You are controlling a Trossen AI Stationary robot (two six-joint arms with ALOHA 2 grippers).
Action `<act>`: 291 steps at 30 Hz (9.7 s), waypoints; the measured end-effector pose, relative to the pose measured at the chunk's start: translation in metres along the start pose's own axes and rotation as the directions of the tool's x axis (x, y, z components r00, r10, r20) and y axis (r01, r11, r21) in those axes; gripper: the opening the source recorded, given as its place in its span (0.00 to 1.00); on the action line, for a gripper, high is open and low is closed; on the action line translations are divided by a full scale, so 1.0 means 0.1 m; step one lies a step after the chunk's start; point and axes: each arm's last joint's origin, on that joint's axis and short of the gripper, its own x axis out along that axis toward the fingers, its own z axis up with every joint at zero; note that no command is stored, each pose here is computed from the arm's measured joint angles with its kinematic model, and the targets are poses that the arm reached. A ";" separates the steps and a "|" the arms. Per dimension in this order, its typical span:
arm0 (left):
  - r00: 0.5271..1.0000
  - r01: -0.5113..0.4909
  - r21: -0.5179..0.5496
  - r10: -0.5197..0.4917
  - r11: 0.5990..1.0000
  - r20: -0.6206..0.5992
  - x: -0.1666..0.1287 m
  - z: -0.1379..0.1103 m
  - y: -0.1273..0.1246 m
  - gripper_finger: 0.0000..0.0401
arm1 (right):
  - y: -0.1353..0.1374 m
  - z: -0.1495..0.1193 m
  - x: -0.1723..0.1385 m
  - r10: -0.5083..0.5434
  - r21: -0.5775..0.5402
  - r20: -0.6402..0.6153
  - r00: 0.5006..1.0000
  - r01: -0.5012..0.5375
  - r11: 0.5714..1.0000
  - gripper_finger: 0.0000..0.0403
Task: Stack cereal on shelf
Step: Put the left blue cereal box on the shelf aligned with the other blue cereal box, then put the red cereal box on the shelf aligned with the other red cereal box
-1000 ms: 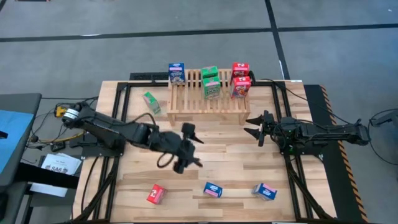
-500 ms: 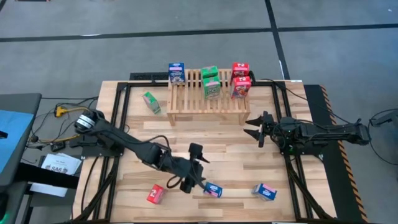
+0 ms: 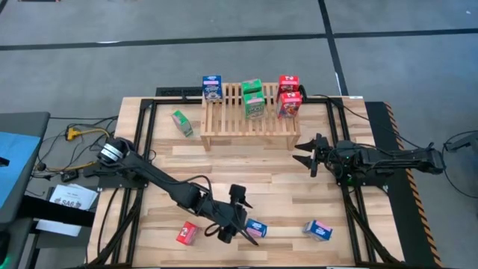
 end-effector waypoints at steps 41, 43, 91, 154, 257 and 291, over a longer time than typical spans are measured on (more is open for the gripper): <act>0.996 0.080 -0.042 -0.079 0.996 0.030 0.09 0.02 -0.15 0.75 | 0.00 0.00 0.00 0.001 0.000 0.001 1.000 -0.001 1.000 0.66; 0.996 0.079 -0.047 -0.077 0.996 0.036 0.13 0.01 -0.16 0.75 | 0.00 0.00 0.00 0.001 0.000 0.001 1.000 -0.001 1.000 0.66; 0.996 0.093 -0.065 -0.093 0.994 0.007 0.16 -0.03 -0.02 0.47 | 0.00 0.00 0.00 0.000 0.000 0.002 1.000 0.000 1.000 0.66; 0.936 -0.346 -0.172 0.327 0.922 -0.131 -2.37 -0.87 3.26 0.46 | 0.00 0.00 0.00 -0.001 -0.001 -0.005 1.000 0.001 1.000 0.66; 0.901 -0.430 -0.521 0.308 0.738 -0.307 -2.56 -0.95 2.38 0.62 | 0.00 0.00 0.00 -0.001 -0.001 -0.005 1.000 0.001 1.000 0.66; 0.878 -0.411 -0.813 -0.058 0.413 -0.474 -1.64 -0.52 0.46 0.62 | 0.00 0.00 0.00 -0.001 -0.001 -0.004 1.000 0.001 1.000 0.66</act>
